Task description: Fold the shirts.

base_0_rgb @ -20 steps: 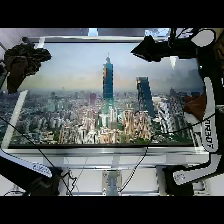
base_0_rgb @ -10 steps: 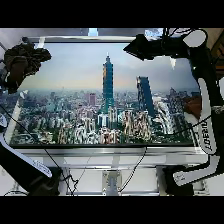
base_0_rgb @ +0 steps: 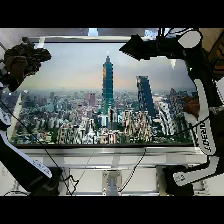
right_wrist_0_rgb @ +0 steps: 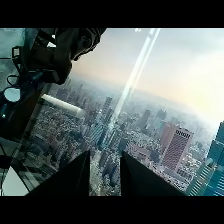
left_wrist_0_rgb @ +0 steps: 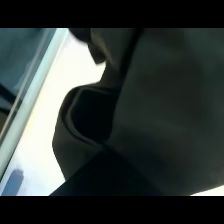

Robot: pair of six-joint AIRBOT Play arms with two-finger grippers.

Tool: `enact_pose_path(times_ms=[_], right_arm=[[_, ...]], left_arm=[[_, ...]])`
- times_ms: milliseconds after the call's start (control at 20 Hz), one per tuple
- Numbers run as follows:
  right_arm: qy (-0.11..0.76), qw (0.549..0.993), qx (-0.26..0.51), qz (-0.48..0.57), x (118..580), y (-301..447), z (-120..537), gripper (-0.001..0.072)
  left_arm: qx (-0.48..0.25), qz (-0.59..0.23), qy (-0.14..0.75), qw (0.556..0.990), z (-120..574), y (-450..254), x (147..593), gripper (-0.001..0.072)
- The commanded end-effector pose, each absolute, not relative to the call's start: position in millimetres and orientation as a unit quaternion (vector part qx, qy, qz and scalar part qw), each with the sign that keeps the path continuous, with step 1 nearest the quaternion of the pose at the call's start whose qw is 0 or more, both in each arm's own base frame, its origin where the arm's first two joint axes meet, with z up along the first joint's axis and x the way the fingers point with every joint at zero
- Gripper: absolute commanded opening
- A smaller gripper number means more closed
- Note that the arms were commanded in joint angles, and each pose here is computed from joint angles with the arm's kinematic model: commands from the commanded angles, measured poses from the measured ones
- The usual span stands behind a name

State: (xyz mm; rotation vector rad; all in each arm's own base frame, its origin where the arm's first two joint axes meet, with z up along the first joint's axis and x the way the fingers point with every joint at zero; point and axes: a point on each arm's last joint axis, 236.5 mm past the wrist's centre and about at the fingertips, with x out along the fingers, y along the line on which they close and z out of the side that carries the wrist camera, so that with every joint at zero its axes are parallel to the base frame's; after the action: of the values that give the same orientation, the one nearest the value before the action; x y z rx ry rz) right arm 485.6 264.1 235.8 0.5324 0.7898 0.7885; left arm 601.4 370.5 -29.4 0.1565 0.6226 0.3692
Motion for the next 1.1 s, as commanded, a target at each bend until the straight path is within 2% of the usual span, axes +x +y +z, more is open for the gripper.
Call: enact_pose_path(times_ms=[0,200,350,500,650,800,900,1050], right_arm=[[0.37,0.816,0.247,0.368,486,264,235,0.0252],[0.371,0.826,0.232,0.356,490,258,229,0.0252],[0.37,0.839,0.212,0.338,496,250,222,0.0251],[0.372,0.848,0.193,0.323,500,242,215,0.0251],[0.369,0.863,0.169,0.302,508,231,208,0.0251],[0.343,0.893,0.141,0.253,529,206,207,0.025],[0.316,0.907,0.167,0.224,546,191,217,0.025],[0.271,0.922,0.203,0.189,568,160,235,0.0251]], left_arm=[[0.009,0.149,0.261,0.954,22,337,626,0.0015],[-0.035,0.043,0.22,0.974,87,239,652,0.0014],[-0.085,-0.118,0.171,0.974,146,114,662,0.0014],[-0.103,-0.272,0.16,0.943,194,-22,640,0.0013],[-0.077,-0.42,0.17,0.888,232,-164,581,0.0013],[-0.108,-0.556,0.175,0.806,276,-296,493,0.0013],[-0.114,-0.626,0.202,0.744,281,-371,428,0.0013],[-0.075,-0.707,0.236,0.662,265,-453,331,0.0014]])
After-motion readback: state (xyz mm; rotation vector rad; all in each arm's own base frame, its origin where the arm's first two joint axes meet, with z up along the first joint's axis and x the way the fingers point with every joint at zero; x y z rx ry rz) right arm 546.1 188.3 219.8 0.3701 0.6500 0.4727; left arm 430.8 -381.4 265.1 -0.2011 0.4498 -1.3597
